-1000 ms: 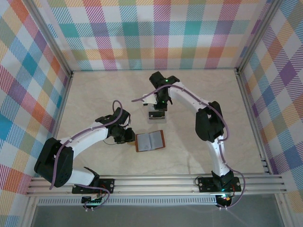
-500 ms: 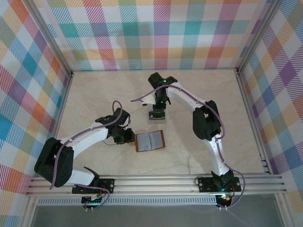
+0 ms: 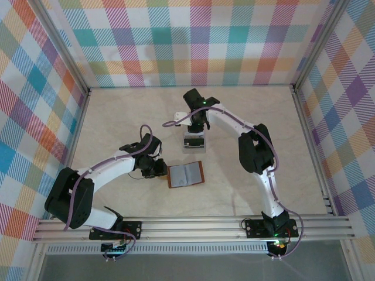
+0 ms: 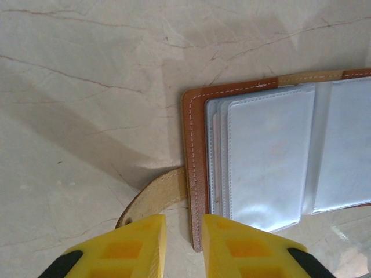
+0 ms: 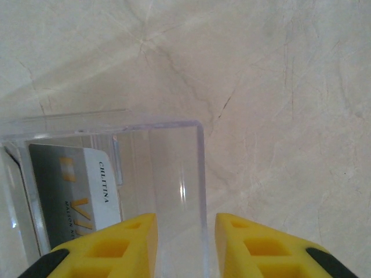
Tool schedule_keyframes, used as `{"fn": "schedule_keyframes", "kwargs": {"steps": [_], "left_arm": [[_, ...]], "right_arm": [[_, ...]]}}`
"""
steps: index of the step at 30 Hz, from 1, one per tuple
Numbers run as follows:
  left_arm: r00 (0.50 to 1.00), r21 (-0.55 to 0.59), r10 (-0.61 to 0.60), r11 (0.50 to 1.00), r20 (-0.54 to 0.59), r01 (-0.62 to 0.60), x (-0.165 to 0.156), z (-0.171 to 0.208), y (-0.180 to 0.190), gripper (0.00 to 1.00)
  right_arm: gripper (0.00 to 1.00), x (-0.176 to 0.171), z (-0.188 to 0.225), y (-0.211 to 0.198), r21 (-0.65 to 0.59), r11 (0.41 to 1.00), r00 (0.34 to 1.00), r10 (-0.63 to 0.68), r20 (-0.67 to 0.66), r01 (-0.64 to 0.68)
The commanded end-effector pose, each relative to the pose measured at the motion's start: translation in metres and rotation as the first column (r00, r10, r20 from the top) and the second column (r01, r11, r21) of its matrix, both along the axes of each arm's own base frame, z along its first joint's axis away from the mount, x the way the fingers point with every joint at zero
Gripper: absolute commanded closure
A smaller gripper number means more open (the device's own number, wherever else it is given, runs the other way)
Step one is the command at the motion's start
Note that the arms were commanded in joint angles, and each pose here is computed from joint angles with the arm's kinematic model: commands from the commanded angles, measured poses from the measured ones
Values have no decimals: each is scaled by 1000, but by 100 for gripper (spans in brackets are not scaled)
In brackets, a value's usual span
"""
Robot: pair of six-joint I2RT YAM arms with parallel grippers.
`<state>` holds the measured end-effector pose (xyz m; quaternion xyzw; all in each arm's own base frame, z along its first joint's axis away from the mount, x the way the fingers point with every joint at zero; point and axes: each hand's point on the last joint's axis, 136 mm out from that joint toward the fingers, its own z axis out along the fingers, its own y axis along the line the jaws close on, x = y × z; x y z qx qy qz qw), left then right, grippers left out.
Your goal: Take the credit cards out of the card holder
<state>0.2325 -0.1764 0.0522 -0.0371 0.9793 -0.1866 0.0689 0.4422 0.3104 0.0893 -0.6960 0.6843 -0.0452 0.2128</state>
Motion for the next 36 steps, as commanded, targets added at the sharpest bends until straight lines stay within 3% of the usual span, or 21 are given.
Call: {"fn": "schedule_keyframes", "kwargs": {"steps": [1,7,12,17,22,26,30,36], "left_arm": [[1000,-6,-2,1000,-3,2,1,0,2,76],[1000,-29,-4,1000,-7,4,1,3,-3,76],[1000,-40,-16,999,-13,16,-3,5,-8,77],[1000,-42,-18,999,-15,18,-4,0,-12,80],[999,-27,-9,1000,-31,8,-3,-7,-12,82],[998,2,-13,1000,-55,13,-5,-17,-9,86],[997,16,-24,1000,-78,25,-7,-25,-8,87],[994,58,-34,998,-101,40,-12,-36,-1,89]], "right_arm": [[67,-1,13,1,41,999,1000,-10,11,10],[67,-6,26,1,81,996,999,-30,17,29],[67,-9,75,6,222,969,991,-121,60,105],[63,-24,107,5,381,887,961,-277,-11,260],[60,-55,119,2,471,755,889,-410,-204,457],[61,-84,120,3,499,633,806,-456,-378,592],[62,-110,108,2,444,485,655,-489,-576,753],[69,-151,77,7,247,344,394,-475,-787,906]]}}
